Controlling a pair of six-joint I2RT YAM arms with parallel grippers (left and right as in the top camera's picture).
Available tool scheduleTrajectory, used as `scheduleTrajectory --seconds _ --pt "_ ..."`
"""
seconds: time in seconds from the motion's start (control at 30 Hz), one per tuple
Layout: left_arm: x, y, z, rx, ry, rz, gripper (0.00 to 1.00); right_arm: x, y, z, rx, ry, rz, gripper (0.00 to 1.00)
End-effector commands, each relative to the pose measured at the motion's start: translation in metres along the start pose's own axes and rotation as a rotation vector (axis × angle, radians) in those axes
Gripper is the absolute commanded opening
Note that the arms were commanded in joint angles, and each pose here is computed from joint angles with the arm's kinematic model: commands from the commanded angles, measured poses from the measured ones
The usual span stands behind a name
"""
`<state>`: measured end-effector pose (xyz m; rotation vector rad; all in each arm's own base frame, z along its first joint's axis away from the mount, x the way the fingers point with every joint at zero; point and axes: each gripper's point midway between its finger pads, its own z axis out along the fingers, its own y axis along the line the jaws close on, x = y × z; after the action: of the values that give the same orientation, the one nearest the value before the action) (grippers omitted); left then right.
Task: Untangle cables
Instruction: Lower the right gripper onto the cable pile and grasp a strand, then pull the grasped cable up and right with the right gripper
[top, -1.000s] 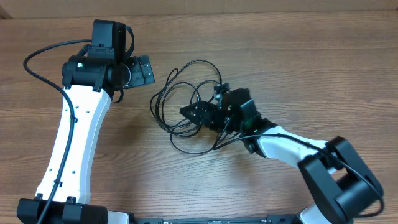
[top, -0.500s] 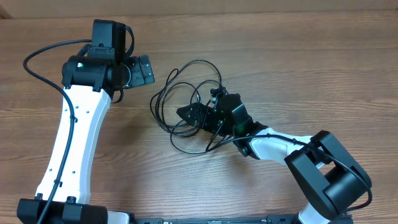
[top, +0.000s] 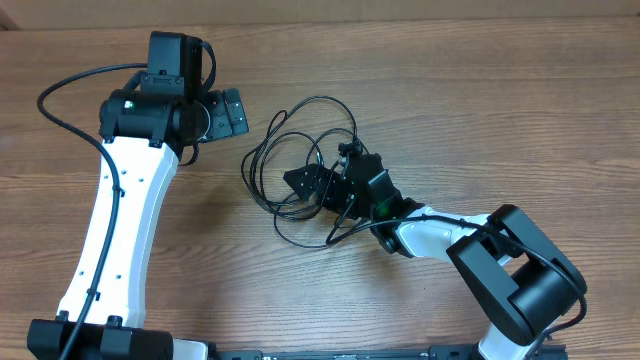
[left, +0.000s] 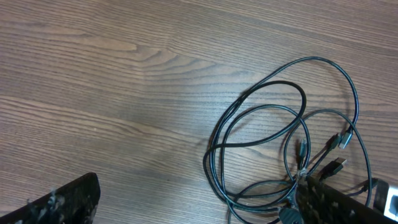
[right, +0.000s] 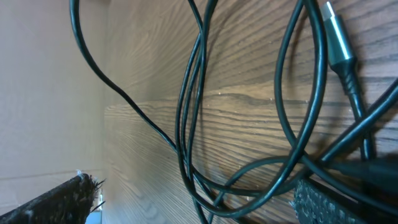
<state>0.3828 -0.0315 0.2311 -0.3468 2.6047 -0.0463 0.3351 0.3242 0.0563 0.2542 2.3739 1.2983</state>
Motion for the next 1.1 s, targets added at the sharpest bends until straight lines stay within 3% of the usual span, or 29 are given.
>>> scheduleTrajectory --seconds 0.0,0.67,0.77,0.8,0.83,0.9,1.07 --pt "-0.001 -0.002 0.0 0.008 0.001 0.013 1.0 -0.002 0.01 0.004 -0.019 -0.021 -0.01 1.0" --pt "-0.001 -0.002 0.0 0.008 0.001 0.012 1.0 0.02 0.019 0.027 -0.074 -0.033 0.01 0.99" --pt "-0.001 -0.002 0.0 0.008 0.001 0.012 1.0 0.021 0.021 0.028 -0.069 -0.05 0.004 0.81" --pt "-0.001 -0.002 0.0 0.008 0.001 0.013 1.0 0.021 0.021 0.028 -0.066 -0.056 0.002 0.65" --pt "-0.001 -0.002 0.0 0.008 0.001 0.013 1.0 0.021 0.022 0.029 -0.065 -0.063 0.0 0.55" --pt "-0.001 -0.002 0.0 0.008 0.001 0.013 0.99 0.021 0.022 0.029 -0.057 -0.076 -0.003 0.07" --pt "-0.001 -0.002 0.0 0.008 0.001 0.012 1.0 0.021 0.018 0.029 -0.042 -0.075 0.001 0.04"
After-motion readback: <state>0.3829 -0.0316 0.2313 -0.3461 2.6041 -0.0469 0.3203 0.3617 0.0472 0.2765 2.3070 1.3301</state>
